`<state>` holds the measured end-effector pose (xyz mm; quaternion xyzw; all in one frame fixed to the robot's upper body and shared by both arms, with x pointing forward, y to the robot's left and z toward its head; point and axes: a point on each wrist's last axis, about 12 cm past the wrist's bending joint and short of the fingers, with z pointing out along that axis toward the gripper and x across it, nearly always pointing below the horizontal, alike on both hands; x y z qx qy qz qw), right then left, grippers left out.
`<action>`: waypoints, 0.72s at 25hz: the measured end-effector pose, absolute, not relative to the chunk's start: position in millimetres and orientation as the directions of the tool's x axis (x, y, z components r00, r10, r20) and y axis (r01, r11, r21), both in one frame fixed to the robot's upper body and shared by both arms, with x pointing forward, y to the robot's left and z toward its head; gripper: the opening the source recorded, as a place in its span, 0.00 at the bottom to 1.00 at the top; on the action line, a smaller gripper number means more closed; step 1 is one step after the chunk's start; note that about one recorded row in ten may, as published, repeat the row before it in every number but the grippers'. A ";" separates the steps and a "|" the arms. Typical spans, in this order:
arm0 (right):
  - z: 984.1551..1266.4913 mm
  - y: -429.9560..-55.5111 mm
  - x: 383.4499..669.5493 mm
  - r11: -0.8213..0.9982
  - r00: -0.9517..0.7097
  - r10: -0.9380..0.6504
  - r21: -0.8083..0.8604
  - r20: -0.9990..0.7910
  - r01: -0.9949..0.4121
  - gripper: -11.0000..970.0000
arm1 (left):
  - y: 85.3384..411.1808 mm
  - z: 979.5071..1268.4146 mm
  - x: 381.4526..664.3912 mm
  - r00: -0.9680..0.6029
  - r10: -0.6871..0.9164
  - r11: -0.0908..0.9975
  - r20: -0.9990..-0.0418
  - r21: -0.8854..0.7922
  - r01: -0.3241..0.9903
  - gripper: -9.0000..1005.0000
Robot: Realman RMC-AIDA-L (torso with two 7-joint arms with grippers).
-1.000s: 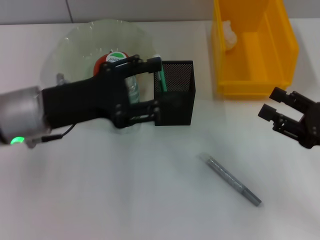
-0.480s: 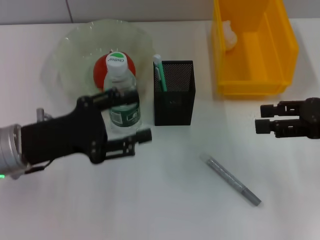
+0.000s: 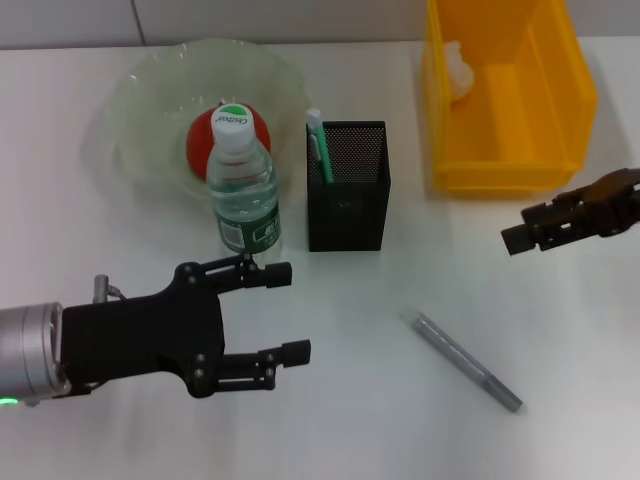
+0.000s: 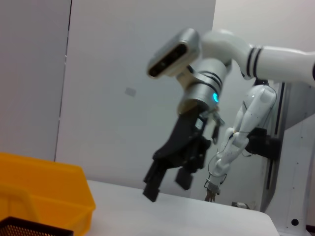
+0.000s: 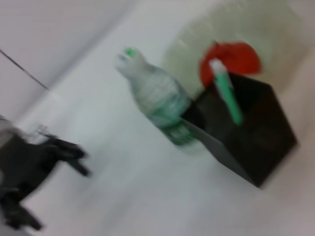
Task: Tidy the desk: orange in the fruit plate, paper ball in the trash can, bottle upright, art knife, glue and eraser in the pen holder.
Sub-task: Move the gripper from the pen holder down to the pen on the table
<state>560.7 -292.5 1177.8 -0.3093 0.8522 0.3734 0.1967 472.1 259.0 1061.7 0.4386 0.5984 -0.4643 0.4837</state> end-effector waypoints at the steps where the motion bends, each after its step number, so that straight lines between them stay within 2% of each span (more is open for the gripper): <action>1: 1178.9 -288.9 565.4 0.555 -0.746 -0.398 0.507 -0.535 -0.660 0.75 | 258.8 1060.8 471.2 -0.149 0.076 0.184 -0.986 -0.133 0.974 0.79; 5: 1181.4 -269.7 580.4 0.631 -0.779 -0.472 0.459 -0.413 -0.626 0.75 | 258.0 1056.8 469.0 -0.160 0.076 0.192 -0.984 -0.143 0.971 0.79; 9: 1177.0 -234.6 592.6 0.677 -0.775 -0.560 0.378 -0.293 -0.632 0.75 | 255.0 1052.6 469.8 -0.169 0.083 0.215 -0.982 -0.148 0.965 0.79; 14: 1164.0 -202.6 602.7 0.682 -0.760 -0.621 0.346 -0.192 -0.645 0.75 | 251.8 1047.2 467.1 -0.166 0.083 0.221 -0.983 -0.144 0.964 0.79; 18: 1162.1 -186.2 607.3 0.663 -0.742 -0.647 0.350 -0.177 -0.662 0.75 | 251.3 1046.0 466.8 -0.167 0.084 0.225 -0.982 -0.145 0.964 0.79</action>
